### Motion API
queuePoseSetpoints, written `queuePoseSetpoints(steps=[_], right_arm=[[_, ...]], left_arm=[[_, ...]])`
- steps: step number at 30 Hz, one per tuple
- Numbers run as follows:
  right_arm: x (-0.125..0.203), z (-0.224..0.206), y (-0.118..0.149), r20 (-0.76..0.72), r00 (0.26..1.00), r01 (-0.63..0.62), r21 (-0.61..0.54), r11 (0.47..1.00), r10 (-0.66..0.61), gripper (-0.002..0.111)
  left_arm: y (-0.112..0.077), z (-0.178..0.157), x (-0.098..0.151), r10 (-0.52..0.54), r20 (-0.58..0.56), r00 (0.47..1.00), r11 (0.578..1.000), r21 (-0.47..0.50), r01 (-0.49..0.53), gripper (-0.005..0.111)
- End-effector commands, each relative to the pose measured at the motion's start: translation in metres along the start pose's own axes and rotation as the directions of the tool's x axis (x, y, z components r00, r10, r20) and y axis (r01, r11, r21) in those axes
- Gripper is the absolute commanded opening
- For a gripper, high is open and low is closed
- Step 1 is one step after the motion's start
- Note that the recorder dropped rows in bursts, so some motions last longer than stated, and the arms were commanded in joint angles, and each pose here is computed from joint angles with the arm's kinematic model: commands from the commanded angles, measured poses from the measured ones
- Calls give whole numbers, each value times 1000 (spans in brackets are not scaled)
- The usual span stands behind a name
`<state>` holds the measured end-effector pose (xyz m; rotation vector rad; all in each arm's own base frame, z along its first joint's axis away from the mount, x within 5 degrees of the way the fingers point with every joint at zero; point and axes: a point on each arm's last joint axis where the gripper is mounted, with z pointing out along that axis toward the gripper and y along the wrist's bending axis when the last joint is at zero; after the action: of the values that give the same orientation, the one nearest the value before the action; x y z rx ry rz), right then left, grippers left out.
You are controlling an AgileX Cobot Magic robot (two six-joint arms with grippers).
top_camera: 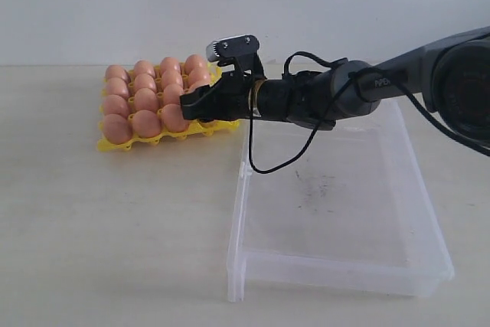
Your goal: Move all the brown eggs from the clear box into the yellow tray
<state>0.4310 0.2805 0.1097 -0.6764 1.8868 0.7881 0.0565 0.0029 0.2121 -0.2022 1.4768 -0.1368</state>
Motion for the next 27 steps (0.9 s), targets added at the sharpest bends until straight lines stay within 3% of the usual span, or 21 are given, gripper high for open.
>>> queuePoseSetpoints(steps=[1, 6, 15, 22, 24, 27], right_arm=[[-1, 1, 1, -2, 1000, -27, -5, 1000, 27, 35], [2, 1, -1, -35, 998, -59, 23, 998, 59, 52], [-2, -1, 1, -30, 998, -60, 15, 998, 60, 53], [-50, -24, 6, 3, 1000, -5, 104, 995, 5, 52], [-67, -37, 8, 0, 1000, 17, 149, 989, -17, 42], [-84, -54, 16, -8, 996, 90, 161, 983, -90, 1]], left_arm=[[0, 0, -1, 5, 4, 1000, 1000, 5, -6, 4], [0, 0, -1, 5, 4, 1000, 1000, 5, -6, 4], [0, 0, -1, 5, 4, 1000, 1000, 5, -6, 4], [0, 0, -1, 5, 4, 1000, 1000, 5, -6, 4], [0, 0, -1, 5, 4, 1000, 1000, 5, -6, 4], [0, 0, -1, 5, 4, 1000, 1000, 5, -6, 4]])
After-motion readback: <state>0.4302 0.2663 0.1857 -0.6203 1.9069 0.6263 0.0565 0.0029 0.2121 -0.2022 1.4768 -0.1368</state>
